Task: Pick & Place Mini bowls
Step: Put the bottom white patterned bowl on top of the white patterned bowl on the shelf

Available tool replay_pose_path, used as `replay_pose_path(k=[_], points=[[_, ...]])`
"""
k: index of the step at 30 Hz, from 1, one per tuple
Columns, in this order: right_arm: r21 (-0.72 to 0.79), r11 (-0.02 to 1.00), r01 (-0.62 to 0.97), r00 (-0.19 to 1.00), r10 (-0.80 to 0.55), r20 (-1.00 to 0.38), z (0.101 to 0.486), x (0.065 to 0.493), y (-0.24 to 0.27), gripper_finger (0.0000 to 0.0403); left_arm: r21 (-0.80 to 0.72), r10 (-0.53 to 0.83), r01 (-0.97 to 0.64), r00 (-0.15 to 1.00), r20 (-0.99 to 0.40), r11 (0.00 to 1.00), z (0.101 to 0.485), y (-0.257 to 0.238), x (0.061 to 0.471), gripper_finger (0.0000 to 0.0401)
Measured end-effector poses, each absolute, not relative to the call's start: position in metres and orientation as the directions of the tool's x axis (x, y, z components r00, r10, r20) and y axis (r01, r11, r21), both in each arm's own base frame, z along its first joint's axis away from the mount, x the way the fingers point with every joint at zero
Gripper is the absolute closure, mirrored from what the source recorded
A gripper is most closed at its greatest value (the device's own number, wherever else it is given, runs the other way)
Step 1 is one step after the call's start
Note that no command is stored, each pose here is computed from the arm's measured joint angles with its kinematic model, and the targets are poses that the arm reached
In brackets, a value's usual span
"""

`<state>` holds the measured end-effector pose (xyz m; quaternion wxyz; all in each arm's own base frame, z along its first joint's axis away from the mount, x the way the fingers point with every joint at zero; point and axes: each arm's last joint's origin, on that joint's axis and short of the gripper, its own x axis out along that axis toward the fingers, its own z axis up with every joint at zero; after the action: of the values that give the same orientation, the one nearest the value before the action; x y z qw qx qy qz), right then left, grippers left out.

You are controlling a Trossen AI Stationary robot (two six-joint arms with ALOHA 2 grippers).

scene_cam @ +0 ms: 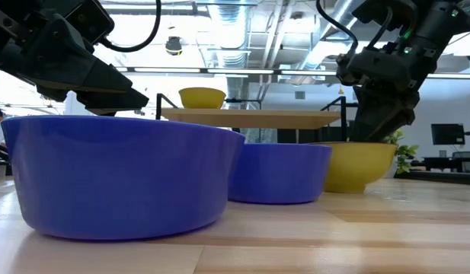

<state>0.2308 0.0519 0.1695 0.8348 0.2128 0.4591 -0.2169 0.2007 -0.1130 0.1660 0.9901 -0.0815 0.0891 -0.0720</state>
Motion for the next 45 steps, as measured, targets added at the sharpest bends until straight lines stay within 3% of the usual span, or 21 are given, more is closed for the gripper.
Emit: replay_pose_path(k=[31, 45], points=[[0.171, 0.810, 0.561, 0.498, -0.166, -0.851, 0.153, 0.224, 0.050, 0.0247, -0.175, -0.157, 0.128, 0.974, -0.164, 0.976, 0.166, -0.113, 0.201, 0.0206], [0.168, 0.813, 0.557, 0.499, -0.166, -0.851, 0.153, 0.224, 0.050, 0.0330, -0.175, -0.157, 0.128, 0.974, -0.164, 0.976, 0.166, -0.113, 0.201, 0.0206]])
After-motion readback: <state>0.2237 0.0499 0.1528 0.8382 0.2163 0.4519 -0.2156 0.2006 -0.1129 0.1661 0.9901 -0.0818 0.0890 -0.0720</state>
